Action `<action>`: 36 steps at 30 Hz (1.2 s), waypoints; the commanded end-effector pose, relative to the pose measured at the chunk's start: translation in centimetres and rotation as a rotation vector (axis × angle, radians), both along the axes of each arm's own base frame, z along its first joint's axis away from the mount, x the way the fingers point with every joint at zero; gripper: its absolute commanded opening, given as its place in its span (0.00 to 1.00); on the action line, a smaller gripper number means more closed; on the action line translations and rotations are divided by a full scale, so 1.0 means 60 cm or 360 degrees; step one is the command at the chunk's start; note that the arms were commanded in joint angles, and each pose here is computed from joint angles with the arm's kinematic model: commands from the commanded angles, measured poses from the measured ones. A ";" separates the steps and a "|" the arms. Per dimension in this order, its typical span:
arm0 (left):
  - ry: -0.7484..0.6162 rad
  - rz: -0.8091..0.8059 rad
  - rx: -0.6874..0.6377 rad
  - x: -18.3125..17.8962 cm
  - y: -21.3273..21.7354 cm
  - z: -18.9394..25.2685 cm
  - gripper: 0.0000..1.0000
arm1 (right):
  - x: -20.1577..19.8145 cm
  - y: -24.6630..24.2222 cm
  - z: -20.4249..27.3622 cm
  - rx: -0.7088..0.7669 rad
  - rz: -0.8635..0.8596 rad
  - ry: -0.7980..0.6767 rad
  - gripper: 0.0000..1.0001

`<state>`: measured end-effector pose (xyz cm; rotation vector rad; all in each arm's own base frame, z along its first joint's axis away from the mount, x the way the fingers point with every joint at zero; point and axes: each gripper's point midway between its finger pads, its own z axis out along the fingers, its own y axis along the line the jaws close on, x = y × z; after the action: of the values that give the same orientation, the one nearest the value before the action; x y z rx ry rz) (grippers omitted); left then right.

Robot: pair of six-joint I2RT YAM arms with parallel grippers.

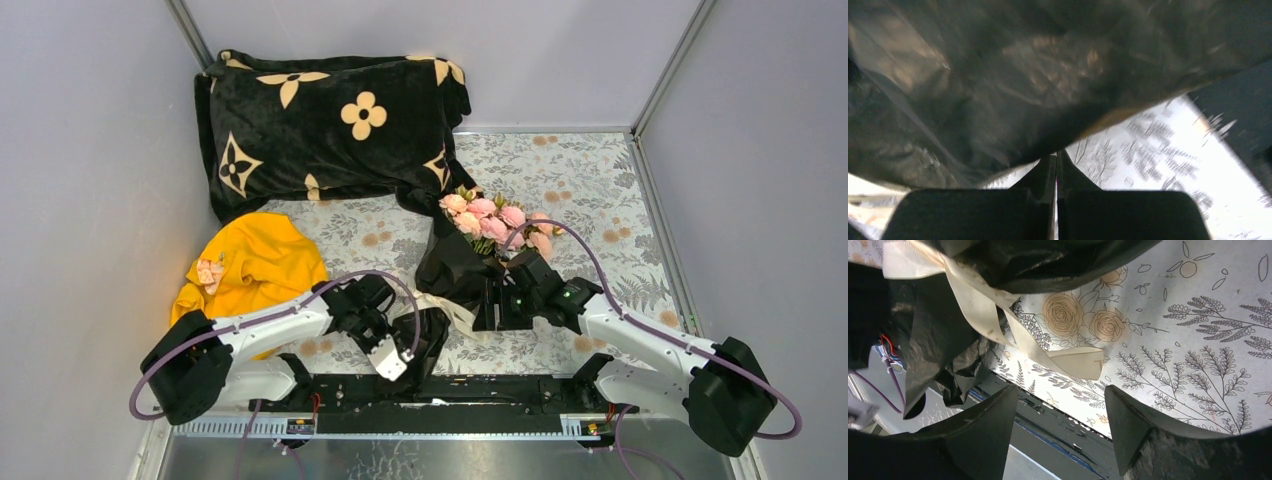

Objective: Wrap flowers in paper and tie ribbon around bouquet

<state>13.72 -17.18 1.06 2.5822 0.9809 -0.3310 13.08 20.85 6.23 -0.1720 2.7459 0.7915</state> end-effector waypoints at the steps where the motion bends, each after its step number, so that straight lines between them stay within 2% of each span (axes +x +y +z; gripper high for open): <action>1: 0.0336 0.0063 -0.0058 -0.082 -0.038 0.013 0.00 | 0.019 0.012 0.018 0.0028 0.0005 -0.0094 0.72; 6: 0.0427 0.0280 -0.0360 -0.090 -0.157 0.042 0.00 | 0.053 -0.038 0.050 -0.0174 -0.0204 -0.0267 0.73; 11: 0.0439 0.0508 -0.0763 -0.047 -0.268 0.084 0.00 | 0.081 -0.085 0.099 -0.0312 -0.0369 -0.0464 0.80; 14: 0.0450 0.0539 -0.0961 -0.036 -0.323 0.110 0.00 | 0.098 -0.104 0.115 -0.0403 -0.0417 -0.0535 0.82; 17: 0.0460 0.0490 -0.1028 -0.047 -0.358 0.123 0.00 | 0.115 -0.112 0.129 -0.0447 -0.0442 -0.0581 0.84; 20: 0.0417 0.0448 -0.0940 -0.053 -0.347 0.107 0.02 | 0.131 -0.127 0.139 -0.0474 -0.0499 -0.0613 0.87; 22: 0.0344 0.0413 -0.0831 -0.057 -0.312 0.086 0.13 | 0.142 -0.142 0.145 -0.0471 -0.0547 -0.0620 0.89; 26: 0.0291 0.0353 -0.0576 -0.080 -0.231 0.056 0.48 | 0.174 -0.181 0.162 -0.0463 -0.0675 -0.0666 0.99; 28: 0.0313 0.0378 -0.0448 -0.090 -0.199 0.054 0.66 | 0.194 -0.204 0.173 -0.0484 -0.0754 -0.0704 1.00; 29: 0.0326 0.0375 -0.0384 -0.097 -0.182 0.055 0.71 | 0.204 -0.220 0.179 -0.0515 -0.0802 -0.0729 1.00; 33: 0.0338 0.0421 -0.0289 -0.107 -0.135 0.072 0.79 | 0.243 -0.306 0.194 -0.0626 -0.1071 -0.0775 1.00; 36: 0.0376 0.0811 -0.0517 -0.052 -0.136 0.112 0.83 | 0.257 -0.360 0.203 -0.0671 -0.1257 -0.0810 1.00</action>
<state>7.97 -27.17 5.86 2.1640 1.2518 -0.6291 26.16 3.03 15.55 0.4416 2.3070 0.0460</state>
